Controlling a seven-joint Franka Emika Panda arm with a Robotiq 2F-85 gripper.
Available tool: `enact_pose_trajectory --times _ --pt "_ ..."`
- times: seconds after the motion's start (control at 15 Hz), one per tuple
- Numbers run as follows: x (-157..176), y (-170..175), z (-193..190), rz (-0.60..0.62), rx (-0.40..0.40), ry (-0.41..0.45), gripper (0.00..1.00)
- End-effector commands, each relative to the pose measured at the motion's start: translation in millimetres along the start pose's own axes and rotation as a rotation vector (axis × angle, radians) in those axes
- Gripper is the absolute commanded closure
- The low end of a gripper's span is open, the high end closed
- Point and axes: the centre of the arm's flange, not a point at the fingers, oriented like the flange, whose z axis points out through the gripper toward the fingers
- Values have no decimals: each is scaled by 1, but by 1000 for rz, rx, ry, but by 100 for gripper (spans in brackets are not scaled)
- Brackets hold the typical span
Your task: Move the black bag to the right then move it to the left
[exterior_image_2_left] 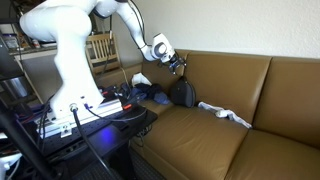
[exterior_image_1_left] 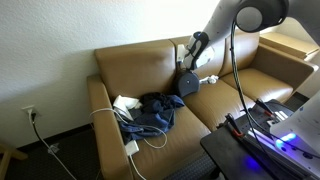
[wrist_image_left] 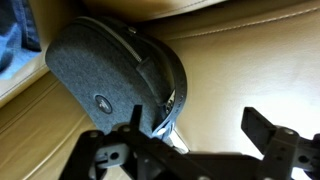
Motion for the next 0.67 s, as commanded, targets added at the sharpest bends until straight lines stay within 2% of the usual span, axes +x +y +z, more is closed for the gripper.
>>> enact_pose_trajectory --times 0.0,0.6 --pt "-10 6 26 25 76 -28 0" --pt "-11 17 54 56 180 -55 0"
